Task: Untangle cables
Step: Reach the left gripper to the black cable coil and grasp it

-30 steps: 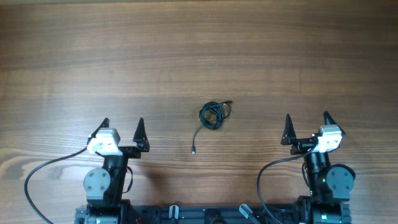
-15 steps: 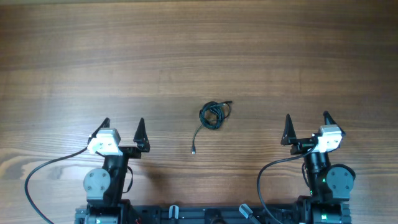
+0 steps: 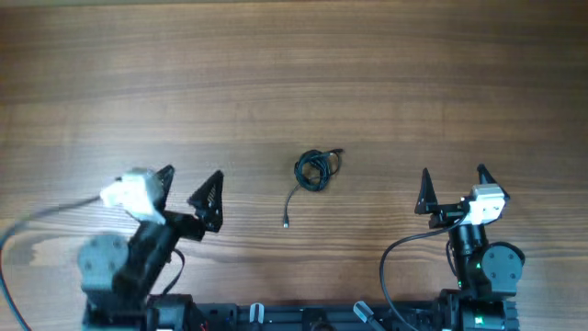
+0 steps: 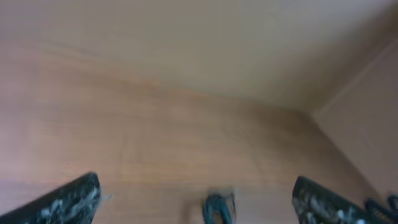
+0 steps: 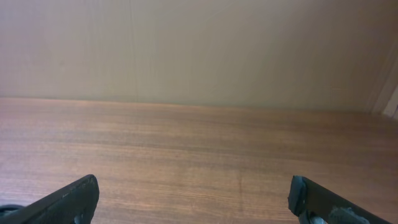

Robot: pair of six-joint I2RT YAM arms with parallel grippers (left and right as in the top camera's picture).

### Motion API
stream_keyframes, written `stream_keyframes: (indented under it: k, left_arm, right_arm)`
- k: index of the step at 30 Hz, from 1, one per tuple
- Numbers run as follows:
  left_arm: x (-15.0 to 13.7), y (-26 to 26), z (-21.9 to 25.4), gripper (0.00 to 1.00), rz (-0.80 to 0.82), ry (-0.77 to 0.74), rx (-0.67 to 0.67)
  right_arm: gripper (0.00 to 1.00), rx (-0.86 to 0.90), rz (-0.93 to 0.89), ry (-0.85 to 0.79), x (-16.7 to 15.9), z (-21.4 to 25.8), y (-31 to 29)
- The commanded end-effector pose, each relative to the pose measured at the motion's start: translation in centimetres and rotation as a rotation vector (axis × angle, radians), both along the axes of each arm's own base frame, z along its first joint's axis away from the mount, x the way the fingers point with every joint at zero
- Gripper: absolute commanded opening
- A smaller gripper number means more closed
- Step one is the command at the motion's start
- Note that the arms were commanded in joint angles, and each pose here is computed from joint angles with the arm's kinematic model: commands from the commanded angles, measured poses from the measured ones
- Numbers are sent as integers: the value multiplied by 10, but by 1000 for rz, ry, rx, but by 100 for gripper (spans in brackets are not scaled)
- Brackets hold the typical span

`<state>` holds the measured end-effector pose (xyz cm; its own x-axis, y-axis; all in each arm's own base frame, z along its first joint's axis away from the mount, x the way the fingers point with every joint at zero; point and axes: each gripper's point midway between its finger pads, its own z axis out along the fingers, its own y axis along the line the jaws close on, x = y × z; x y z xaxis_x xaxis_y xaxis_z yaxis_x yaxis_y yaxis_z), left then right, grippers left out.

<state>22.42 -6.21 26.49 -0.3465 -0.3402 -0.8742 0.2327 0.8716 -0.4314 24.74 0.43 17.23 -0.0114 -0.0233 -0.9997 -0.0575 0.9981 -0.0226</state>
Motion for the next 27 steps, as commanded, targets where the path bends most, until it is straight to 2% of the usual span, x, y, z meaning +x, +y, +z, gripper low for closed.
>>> stream_keyframes:
  k: [1,5,10,11,13,17,20,22,27]
  left_arm:
    - [18,-14,13,100,-69,196,-36]
    - [37,-16,-5,100,-76,346,-42]
    - [43,-34,-44,100,-149,565,-150]
    - [48,-37,-50,86,-143,599,-173]
    - [55,-50,-64,74,-148,662,-187]
    - [73,-81,-118,73,0,753,-6]
    - [82,-115,-158,73,54,778,75]
    - [90,-133,-187,72,115,807,66]
    - [94,-167,-239,55,92,850,71]
  right_arm:
    - [100,-2,-3,-4,0,1,0]
    - [100,-2,-3,-4,0,1,0]
    - [100,-2,-3,-4,0,1,0]
    - [100,-2,-3,-4,0,1,0]
    - [100,-2,-3,-4,0,1,0]
    - [100,-2,-3,-4,0,1,0]
    - [100,-2,-3,-4,0,1,0]
    - [100,-1,-3,-4,0,1,0]
    - [100,-2,-3,-4,0,1,0]
